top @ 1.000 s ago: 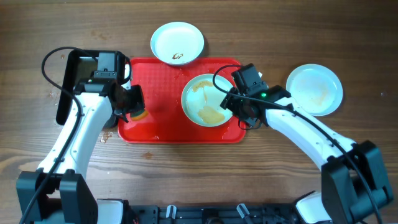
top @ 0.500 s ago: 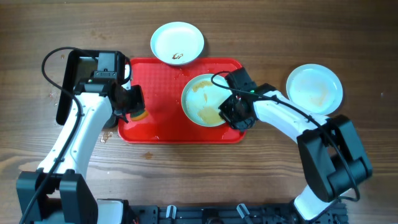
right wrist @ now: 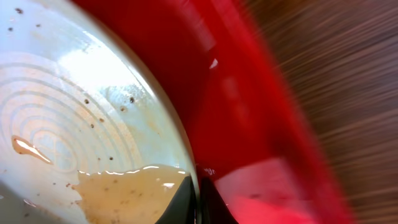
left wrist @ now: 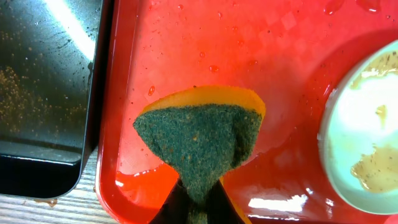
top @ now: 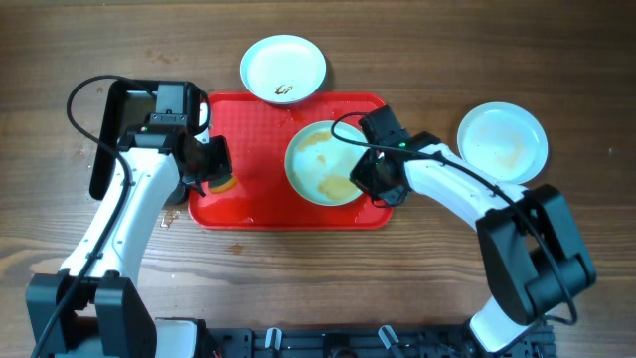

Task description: Clean dirty plates on tray and stack at the side

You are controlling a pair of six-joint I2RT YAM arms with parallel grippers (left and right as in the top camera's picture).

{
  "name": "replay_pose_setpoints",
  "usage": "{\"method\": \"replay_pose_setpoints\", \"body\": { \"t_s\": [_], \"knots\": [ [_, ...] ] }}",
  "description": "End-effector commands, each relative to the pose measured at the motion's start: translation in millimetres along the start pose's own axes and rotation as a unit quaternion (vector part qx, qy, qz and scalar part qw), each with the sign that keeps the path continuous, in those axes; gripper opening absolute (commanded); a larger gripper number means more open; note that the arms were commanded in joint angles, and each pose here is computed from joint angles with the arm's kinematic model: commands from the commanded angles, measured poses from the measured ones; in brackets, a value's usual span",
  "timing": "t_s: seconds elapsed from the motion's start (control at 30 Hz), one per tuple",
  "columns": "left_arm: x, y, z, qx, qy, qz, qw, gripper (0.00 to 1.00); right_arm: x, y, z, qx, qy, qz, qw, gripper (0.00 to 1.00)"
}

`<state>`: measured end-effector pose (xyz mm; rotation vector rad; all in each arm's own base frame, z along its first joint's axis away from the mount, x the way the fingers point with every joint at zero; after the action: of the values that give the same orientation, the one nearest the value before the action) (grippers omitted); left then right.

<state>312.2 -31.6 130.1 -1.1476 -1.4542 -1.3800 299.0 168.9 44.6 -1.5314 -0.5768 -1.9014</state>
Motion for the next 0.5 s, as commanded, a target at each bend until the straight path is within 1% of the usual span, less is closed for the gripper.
{"method": "replay_pose_setpoints", "body": {
  "t_s": [0.0,0.1,0.2,0.27,0.3,0.33,0.37,0.43,0.47],
  "knots": [
    [-2,-1,0,-0.003,-0.007,0.005,1.0,0.04,36,18,-3,0.044,0.009,-0.093,0.995,0.05],
    [-2,-1,0,-0.003,-0.007,0.004,1.0,0.04,60,21,1,0.068,0.031,-0.119,0.99,0.05],
    [-2,-1,0,-0.003,-0.007,0.005,1.0,0.04,70,23,2,0.08,0.038,-0.135,0.987,0.05],
    [-2,-1,0,-0.003,-0.007,0.005,1.0,0.04,70,22,-4,0.066,0.027,-0.13,0.989,0.05],
    [-2,-1,0,-0.003,-0.007,0.005,1.0,0.04,69,21,-9,0.043,0.017,-0.128,0.991,0.05],
    [-2,-1,0,-0.003,-0.007,0.005,1.0,0.04,68,19,-16,0.008,0.004,-0.124,0.992,0.2],
    [-2,-1,0,-0.003,-0.007,0.005,1.0,0.04,66,19,-17,-0.005,0.0,-0.123,0.992,0.28],
    [-2,-1,0,-0.003,-0.007,0.005,1.0,0.04,64,21,-14,-0.001,0.006,-0.125,0.992,0.31],
    [-2,-1,0,-0.003,-0.007,0.005,1.0,0.04,63,21,-9,0.01,0.015,-0.125,0.992,0.36]
  ]
}}
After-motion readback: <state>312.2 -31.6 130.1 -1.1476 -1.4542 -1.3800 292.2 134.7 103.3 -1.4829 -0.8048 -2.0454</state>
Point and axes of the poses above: each gripper's point midway between its finger pads, its own x axis back along the fingers, its own z axis along the line the jaws close on, y = z × x, the point moved 4 cm from there along x, back along the fingers, and after that the axes turned 12 degrees about -x, right-handed, at the moved point
